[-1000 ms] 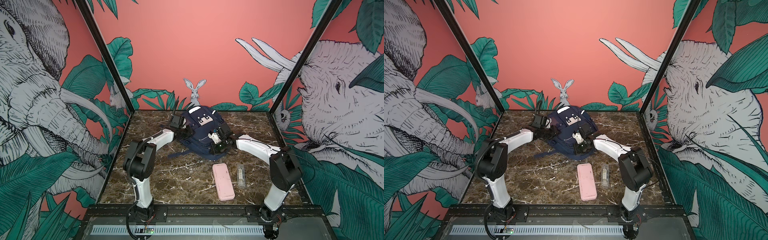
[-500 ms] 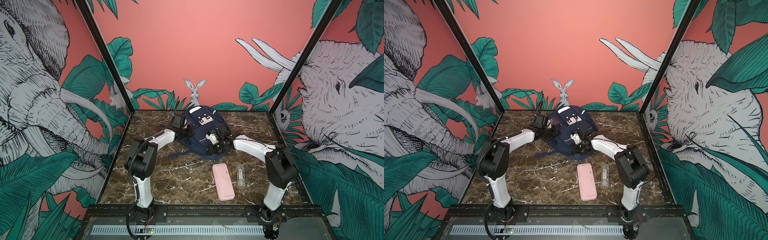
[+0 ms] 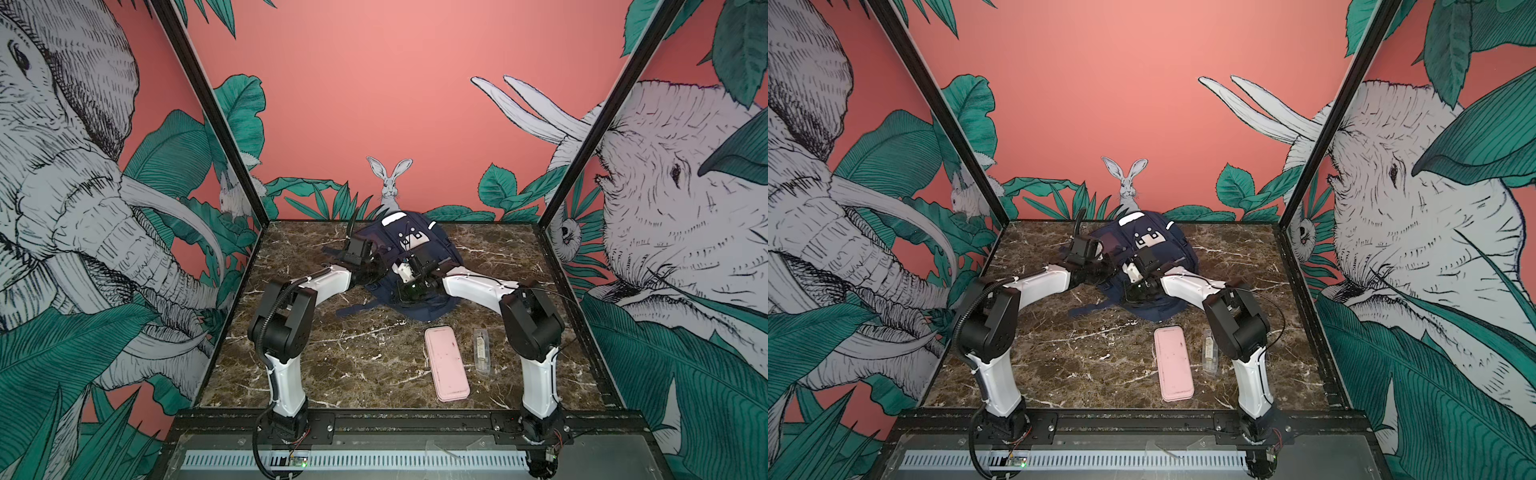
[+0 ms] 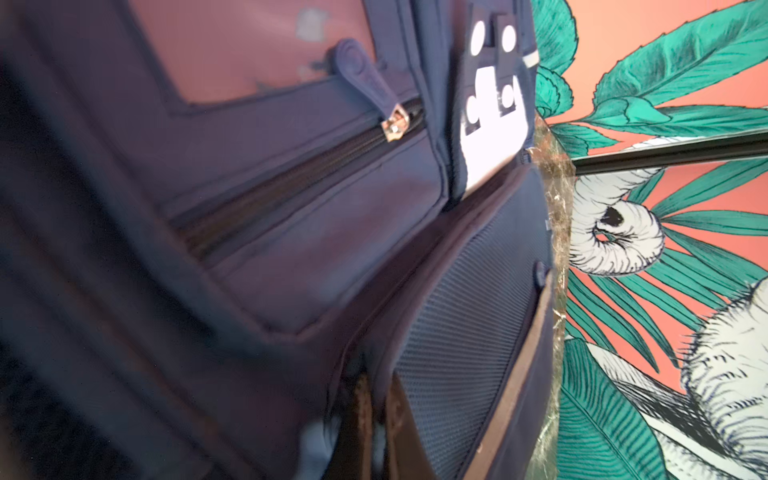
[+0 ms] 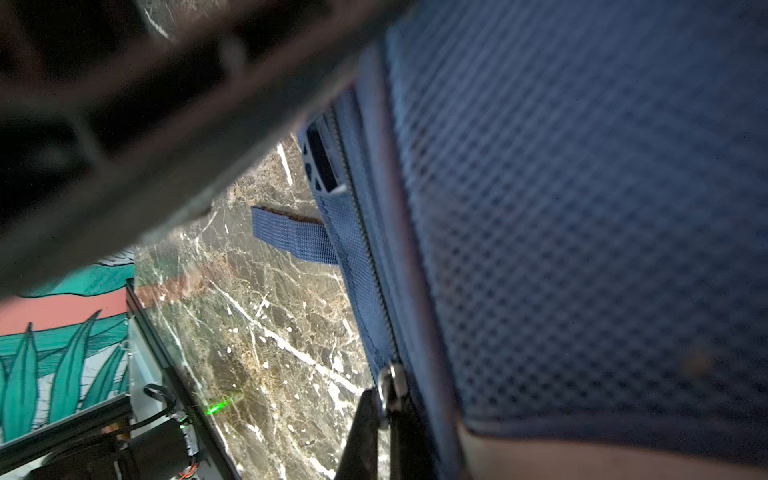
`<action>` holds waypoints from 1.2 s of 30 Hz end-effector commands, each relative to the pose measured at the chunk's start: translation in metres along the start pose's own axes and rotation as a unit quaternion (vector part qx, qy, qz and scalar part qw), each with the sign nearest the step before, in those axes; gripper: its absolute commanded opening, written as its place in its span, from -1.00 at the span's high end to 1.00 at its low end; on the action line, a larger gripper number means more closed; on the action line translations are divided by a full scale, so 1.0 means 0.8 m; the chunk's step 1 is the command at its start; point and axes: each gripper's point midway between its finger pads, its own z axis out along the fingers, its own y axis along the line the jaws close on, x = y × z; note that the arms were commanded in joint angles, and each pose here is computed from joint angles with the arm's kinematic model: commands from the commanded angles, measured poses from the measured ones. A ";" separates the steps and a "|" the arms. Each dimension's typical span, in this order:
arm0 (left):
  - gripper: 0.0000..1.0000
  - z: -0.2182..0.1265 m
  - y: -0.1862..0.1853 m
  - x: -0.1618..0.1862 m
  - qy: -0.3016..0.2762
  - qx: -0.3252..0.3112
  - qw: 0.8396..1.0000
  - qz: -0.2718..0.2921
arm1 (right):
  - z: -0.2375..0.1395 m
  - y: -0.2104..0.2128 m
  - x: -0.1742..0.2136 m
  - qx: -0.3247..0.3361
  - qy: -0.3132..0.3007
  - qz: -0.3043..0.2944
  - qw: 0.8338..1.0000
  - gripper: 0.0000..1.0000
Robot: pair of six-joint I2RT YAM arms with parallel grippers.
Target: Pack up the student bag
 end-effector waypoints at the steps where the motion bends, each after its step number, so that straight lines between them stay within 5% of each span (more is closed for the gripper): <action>1: 1.00 -0.047 -0.011 -0.013 -0.063 0.008 0.998 -0.018 | -0.022 -0.002 -0.035 -0.020 -0.050 0.003 0.999 1.00; 7: 1.00 -0.097 0.031 -0.010 -0.160 -0.030 0.985 -0.064 | -0.046 -0.040 -0.025 0.008 -0.048 0.005 0.999 1.00; 15: 0.92 -0.044 -0.037 0.017 -0.061 0.042 0.996 -0.041 | -0.051 -0.029 -0.012 -0.005 -0.025 -0.021 0.999 1.00; 22: 0.86 -0.038 -0.053 0.019 -0.046 0.059 0.997 -0.034 | -0.024 0.023 -0.010 -0.038 -0.002 -0.056 0.998 1.00; 31: 0.75 -0.040 -0.059 0.024 -0.037 0.065 0.997 -0.024 | 0.016 0.063 -0.038 -0.113 -0.007 -0.029 0.993 1.00; 36: 0.37 -0.060 -0.039 0.020 -0.035 0.014 0.999 0.010 | -0.001 0.049 -0.047 -0.113 -0.034 -0.014 0.993 1.00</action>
